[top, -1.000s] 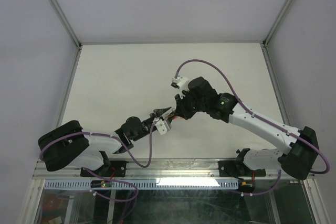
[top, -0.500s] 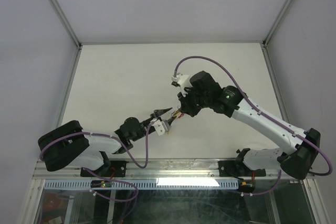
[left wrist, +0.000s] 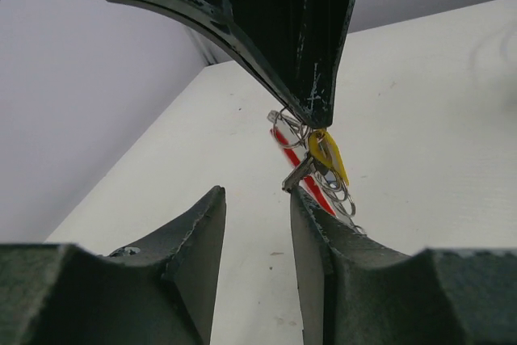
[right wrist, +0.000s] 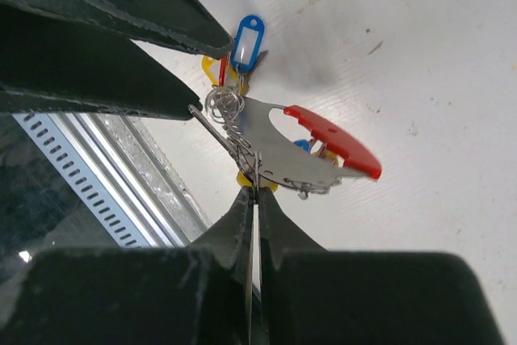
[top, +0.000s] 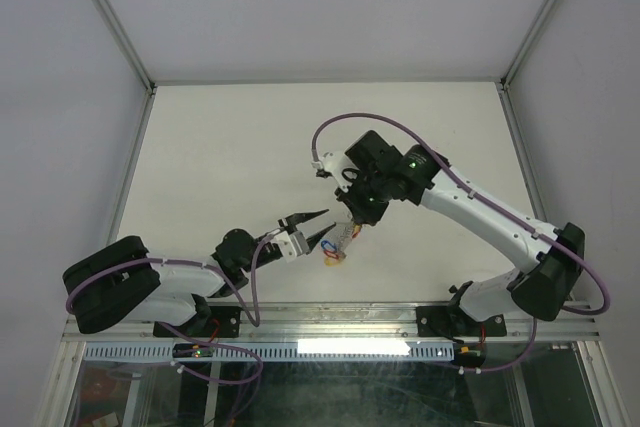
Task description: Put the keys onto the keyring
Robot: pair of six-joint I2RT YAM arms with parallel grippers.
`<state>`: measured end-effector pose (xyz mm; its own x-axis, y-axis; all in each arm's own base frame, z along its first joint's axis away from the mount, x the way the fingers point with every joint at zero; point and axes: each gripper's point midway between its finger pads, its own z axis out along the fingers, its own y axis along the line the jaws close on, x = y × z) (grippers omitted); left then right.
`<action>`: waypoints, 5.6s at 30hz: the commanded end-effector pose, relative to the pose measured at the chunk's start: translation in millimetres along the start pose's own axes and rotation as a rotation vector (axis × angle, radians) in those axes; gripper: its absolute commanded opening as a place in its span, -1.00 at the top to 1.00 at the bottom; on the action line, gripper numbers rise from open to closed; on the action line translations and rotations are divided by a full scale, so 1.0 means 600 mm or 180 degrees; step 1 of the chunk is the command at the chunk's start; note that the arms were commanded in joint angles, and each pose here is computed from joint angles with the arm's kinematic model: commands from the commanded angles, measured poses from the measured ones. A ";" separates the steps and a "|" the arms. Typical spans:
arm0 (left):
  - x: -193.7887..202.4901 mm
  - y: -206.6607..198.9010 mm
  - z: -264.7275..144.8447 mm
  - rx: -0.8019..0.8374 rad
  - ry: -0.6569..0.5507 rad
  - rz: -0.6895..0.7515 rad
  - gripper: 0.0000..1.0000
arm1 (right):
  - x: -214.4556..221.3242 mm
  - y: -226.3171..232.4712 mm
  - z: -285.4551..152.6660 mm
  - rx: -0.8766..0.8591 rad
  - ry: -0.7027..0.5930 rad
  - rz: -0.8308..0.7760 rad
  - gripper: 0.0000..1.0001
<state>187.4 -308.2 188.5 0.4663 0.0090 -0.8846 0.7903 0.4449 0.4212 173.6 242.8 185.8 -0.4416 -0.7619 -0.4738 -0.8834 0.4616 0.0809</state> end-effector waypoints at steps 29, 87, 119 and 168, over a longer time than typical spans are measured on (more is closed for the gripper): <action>-0.028 -0.042 0.029 0.0665 -0.0115 -0.0295 0.48 | -0.041 0.054 0.000 -0.0172 -0.0103 -0.1038 1.00; -0.049 0.005 -0.001 0.0281 -0.0518 -0.0636 1.00 | -0.106 -0.013 -0.075 0.0217 -0.2091 0.0310 0.06; -0.043 -0.006 0.001 0.0402 -0.0483 -0.0594 1.00 | -0.058 0.018 0.004 -0.0770 -0.2171 0.1221 0.42; -0.041 -0.014 0.002 0.0503 -0.0476 -0.0548 1.00 | -0.038 0.037 -0.003 0.0080 -0.2942 -0.1655 0.47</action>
<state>172.2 -313.0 186.0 0.3031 -0.1375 -0.9430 0.9227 0.2897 0.2543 156.3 258.8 168.6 0.0647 -0.2787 -0.9582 -0.9569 0.2550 -0.1387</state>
